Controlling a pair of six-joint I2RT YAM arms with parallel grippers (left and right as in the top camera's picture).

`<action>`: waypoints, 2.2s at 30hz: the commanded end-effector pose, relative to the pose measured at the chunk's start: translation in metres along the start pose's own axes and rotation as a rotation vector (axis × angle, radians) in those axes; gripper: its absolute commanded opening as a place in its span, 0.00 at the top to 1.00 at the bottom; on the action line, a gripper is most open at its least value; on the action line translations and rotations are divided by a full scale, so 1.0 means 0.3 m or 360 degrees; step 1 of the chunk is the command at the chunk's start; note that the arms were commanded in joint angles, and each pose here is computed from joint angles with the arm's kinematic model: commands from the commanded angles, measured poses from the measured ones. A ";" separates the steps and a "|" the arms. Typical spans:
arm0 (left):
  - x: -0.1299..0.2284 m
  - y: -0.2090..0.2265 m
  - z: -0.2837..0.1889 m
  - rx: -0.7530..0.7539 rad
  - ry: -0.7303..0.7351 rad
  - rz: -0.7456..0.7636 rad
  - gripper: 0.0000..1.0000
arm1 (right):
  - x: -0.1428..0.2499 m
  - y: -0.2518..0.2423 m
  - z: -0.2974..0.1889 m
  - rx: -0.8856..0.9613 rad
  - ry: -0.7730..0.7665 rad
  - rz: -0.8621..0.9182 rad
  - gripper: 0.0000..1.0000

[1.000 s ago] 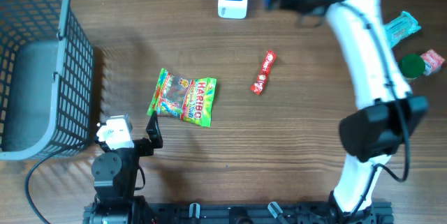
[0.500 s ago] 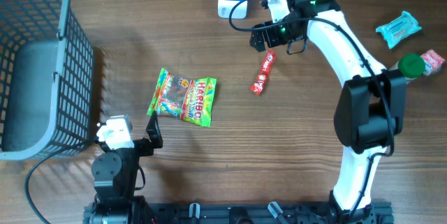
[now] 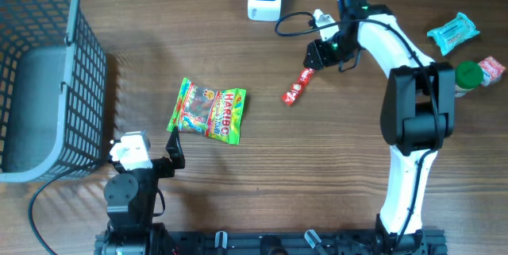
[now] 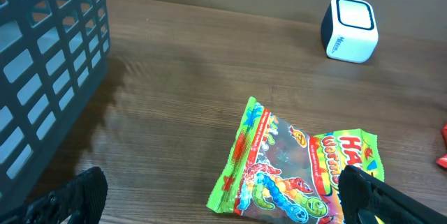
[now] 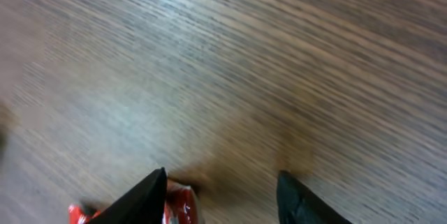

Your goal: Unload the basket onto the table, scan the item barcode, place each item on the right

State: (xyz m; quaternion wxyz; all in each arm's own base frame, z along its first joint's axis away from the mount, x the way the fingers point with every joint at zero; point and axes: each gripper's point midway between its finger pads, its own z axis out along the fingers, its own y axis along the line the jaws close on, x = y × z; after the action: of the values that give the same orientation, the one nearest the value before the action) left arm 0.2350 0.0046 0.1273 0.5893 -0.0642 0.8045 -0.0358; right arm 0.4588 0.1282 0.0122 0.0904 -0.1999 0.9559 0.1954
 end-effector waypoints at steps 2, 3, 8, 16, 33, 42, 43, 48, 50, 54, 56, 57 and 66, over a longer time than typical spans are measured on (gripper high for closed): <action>0.010 -0.008 0.003 0.0024 0.0008 0.0026 0.00 | 0.054 0.051 0.045 -0.0138 0.0073 -0.0113 0.50; 0.010 -0.008 0.003 0.0024 0.0008 0.0027 0.00 | 0.065 0.052 0.045 -0.0143 0.0090 -0.0119 0.51; 0.010 -0.008 0.003 0.0024 0.0008 0.0027 0.00 | 0.109 0.056 0.048 -0.0171 0.0153 -0.0174 0.72; 0.010 -0.008 0.003 0.0024 0.0008 0.0026 0.00 | 0.081 0.075 0.044 -0.0220 0.0101 -0.0060 0.96; 0.010 -0.008 0.003 0.0024 0.0008 0.0026 0.00 | 0.377 0.308 -0.230 0.0136 0.1095 0.2725 0.96; 0.010 -0.008 0.003 0.0024 0.0008 0.0026 0.00 | 0.357 0.335 -0.235 0.0084 0.1141 0.2872 0.96; 0.010 -0.009 0.003 0.0024 0.0008 0.0026 0.00 | 0.357 0.335 -0.235 0.0098 0.1144 0.2906 0.96; 0.010 -0.008 0.003 0.0024 0.0008 0.0026 0.00 | 0.337 0.358 -0.240 -0.0003 0.1178 0.2912 0.96; 0.010 -0.008 0.003 0.0024 0.0008 0.0026 0.00 | 0.385 0.289 -0.230 0.0315 0.1093 0.3097 0.96; 0.010 -0.008 0.003 0.0024 0.0008 0.0027 0.00 | 0.386 0.266 -0.212 0.0425 0.1047 0.3272 0.96; 0.010 -0.009 0.003 0.0024 0.0008 0.0027 0.00 | 0.392 0.258 -0.200 0.0477 0.1051 0.3355 0.96; 0.010 -0.008 0.003 0.0024 0.0008 0.0027 0.00 | 0.398 0.254 -0.192 0.0511 0.1060 0.3388 0.96; 0.010 -0.008 0.003 0.0024 0.0008 0.0027 0.00 | 0.283 0.076 -0.018 0.0136 0.0814 0.3229 0.94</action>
State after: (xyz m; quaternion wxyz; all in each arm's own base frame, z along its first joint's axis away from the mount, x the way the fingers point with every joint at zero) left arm 0.2350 0.0046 0.1274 0.5895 -0.0642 0.8044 -0.0358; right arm 0.3435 0.1270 0.0146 -0.3363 0.6876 0.6429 0.0272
